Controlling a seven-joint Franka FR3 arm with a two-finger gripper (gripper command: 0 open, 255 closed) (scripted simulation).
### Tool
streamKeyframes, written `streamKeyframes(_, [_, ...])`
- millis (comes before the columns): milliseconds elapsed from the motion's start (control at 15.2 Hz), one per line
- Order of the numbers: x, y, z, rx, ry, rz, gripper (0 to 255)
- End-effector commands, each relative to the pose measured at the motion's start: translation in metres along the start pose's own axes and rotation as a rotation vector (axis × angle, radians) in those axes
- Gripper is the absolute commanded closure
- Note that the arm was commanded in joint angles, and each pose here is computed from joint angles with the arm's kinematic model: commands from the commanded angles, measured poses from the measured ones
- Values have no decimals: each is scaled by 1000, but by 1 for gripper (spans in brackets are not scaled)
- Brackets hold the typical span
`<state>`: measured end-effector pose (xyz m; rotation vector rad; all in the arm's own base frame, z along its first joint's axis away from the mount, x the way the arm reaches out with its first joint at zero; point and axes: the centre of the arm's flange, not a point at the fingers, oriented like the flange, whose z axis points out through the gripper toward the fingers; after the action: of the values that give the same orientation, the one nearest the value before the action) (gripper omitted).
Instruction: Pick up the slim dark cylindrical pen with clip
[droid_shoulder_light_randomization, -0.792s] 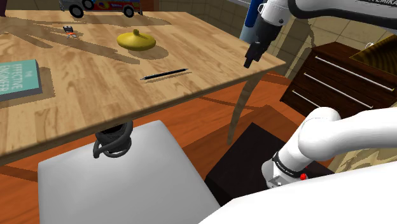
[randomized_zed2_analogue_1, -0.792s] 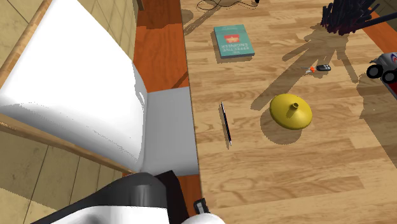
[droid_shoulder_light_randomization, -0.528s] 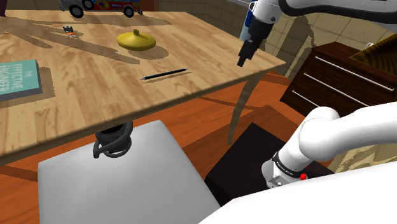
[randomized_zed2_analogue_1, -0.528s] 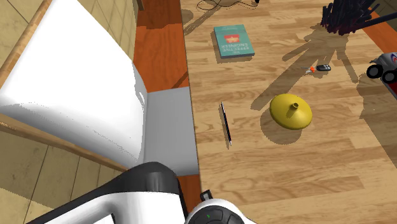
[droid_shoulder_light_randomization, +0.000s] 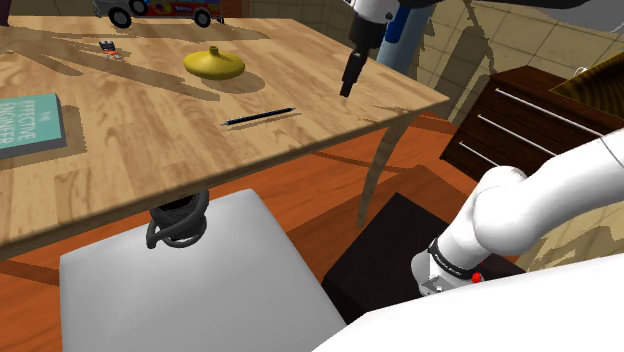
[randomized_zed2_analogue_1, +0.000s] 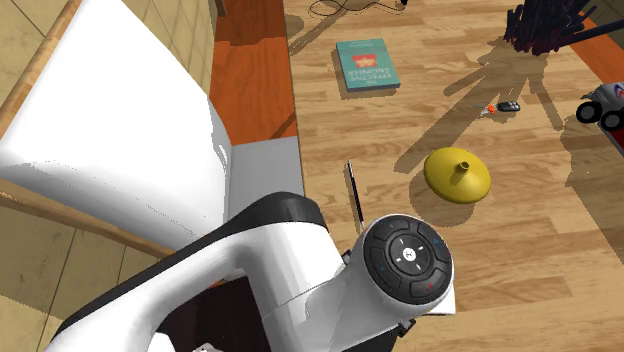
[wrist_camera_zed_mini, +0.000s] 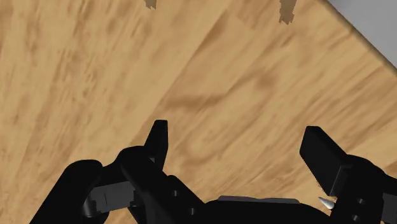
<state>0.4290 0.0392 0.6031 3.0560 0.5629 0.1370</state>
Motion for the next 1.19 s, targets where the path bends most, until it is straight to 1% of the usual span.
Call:
streamKeyframes(0, [27,-11,3,4,0,-77,0])
streamKeyframes(594, [120,-82,3,22,-2,-410,0])
streamKeyframes(1122, [179,-168,2,38,-3,-705,0])
